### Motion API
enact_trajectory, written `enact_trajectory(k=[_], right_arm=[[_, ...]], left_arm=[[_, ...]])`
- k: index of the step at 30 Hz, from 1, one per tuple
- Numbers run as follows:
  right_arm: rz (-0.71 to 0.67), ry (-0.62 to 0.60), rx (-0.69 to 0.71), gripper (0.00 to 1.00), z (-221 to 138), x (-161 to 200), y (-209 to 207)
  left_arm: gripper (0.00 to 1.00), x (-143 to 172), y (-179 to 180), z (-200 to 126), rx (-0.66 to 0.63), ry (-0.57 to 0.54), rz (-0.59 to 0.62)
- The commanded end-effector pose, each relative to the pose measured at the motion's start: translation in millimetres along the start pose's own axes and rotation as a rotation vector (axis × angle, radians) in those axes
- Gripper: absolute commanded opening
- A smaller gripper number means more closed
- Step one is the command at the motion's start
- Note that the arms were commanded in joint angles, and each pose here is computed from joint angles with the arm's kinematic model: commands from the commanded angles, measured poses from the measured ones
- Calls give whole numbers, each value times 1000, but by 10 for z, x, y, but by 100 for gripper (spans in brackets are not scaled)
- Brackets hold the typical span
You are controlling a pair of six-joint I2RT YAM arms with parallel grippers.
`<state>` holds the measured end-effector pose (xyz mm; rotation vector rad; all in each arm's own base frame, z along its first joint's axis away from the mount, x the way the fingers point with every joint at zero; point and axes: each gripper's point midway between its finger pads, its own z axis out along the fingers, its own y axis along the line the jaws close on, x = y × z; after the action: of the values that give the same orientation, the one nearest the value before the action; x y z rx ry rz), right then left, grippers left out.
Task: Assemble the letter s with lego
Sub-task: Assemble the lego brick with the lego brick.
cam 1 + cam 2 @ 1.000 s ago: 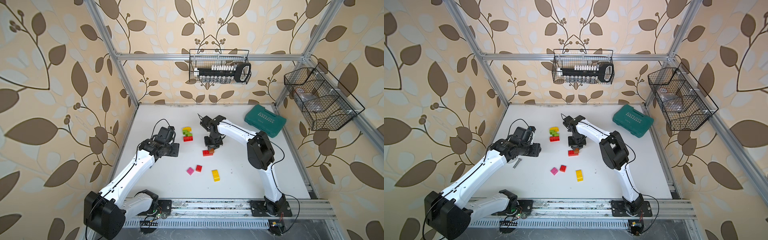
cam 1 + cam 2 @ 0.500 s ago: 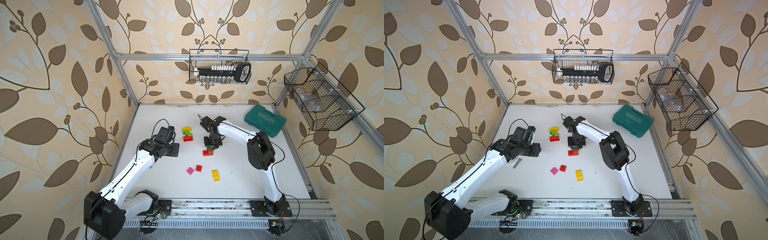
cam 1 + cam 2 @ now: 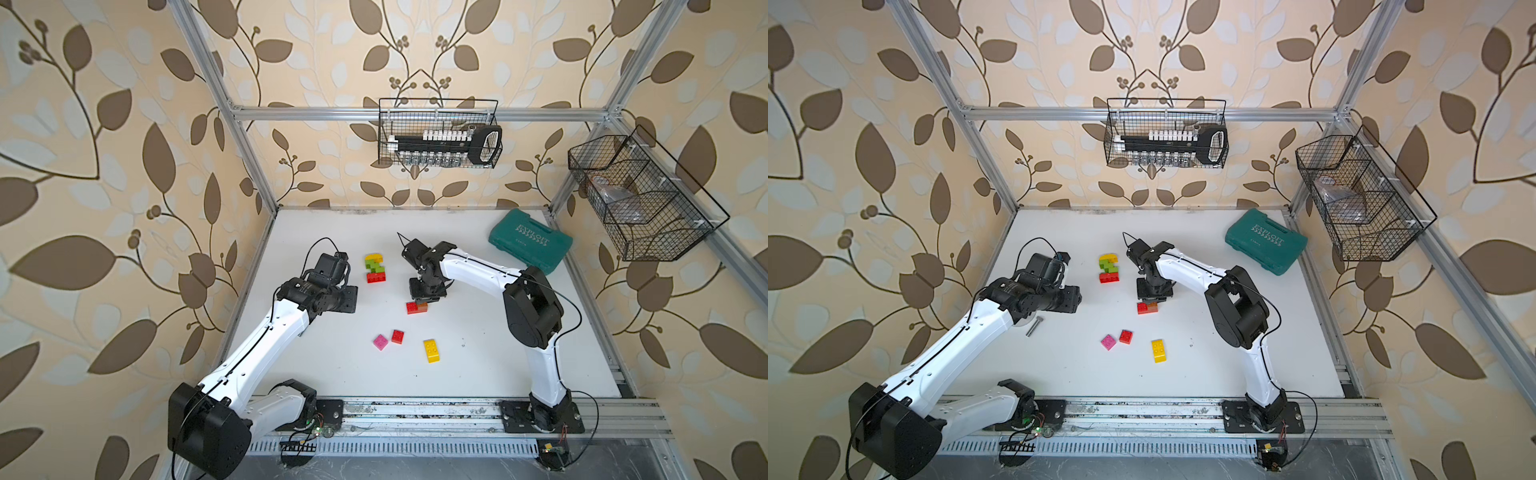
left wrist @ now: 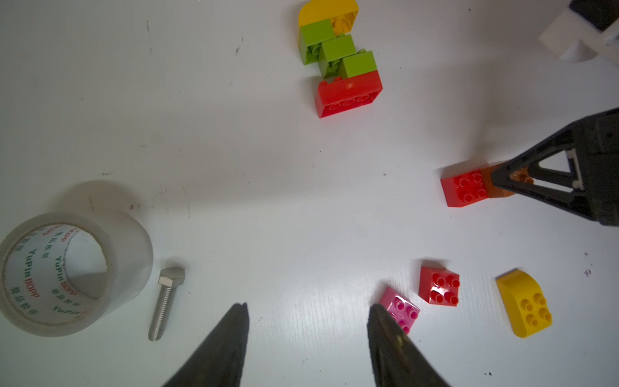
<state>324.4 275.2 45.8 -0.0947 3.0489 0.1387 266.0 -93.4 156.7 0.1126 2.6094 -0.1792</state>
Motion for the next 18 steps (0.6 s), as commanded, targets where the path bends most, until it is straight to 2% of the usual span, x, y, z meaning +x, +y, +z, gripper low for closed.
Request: enact_trajectory(k=[1, 13, 16, 18], right_arm=[[38, 60, 99, 0, 332, 267, -259], [52, 134, 121, 0, 724, 392, -327], [68, 102, 113, 0, 662, 305, -322], [81, 55, 100, 0, 499, 155, -308]], left_arm=[[60, -24, 12, 18, 5, -9, -6], [61, -25, 22, 5, 3, -13, -12], [62, -30, 21, -3, 4, -17, -11], [64, -29, 25, -13, 3, -21, -12]])
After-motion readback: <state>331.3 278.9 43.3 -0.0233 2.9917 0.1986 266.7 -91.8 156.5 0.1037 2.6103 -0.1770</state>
